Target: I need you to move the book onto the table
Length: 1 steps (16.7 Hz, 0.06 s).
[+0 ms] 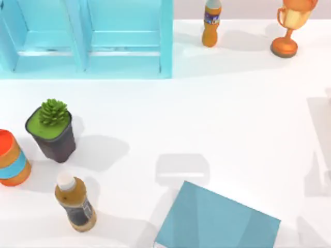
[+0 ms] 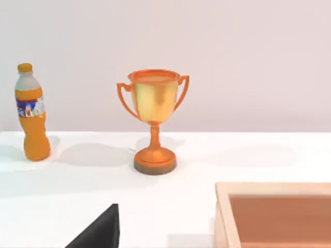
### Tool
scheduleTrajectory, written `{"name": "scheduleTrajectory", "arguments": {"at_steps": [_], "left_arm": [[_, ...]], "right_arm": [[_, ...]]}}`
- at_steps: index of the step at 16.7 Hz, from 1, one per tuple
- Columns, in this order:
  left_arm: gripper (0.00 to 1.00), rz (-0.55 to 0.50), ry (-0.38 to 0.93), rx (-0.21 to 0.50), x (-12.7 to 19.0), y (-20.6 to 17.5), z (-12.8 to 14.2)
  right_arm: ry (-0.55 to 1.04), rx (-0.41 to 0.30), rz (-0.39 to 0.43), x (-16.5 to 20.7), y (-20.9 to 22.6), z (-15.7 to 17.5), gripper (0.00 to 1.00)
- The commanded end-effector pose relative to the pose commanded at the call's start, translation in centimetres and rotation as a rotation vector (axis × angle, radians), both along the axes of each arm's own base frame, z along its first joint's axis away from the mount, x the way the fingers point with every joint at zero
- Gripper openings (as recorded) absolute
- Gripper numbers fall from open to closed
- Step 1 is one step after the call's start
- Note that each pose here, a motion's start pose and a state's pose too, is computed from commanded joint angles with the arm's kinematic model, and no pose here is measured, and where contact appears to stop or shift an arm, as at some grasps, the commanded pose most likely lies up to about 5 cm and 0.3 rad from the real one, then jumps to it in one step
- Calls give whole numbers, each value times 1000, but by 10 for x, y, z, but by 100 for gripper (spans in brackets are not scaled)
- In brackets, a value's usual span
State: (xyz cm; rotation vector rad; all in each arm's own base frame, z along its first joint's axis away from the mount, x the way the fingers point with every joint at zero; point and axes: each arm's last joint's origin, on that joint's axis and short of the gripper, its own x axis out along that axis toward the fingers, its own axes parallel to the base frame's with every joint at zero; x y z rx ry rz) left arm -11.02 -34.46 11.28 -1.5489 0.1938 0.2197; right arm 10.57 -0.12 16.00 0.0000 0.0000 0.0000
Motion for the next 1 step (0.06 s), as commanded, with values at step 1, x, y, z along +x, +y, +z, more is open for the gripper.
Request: {"name": "scheduleTrajectory", "arguments": {"at_steps": [1], "left_arm": [[100, 0, 0, 0, 0, 0, 0]], "right_arm": [[0, 0, 0, 0, 0, 0, 100]]}}
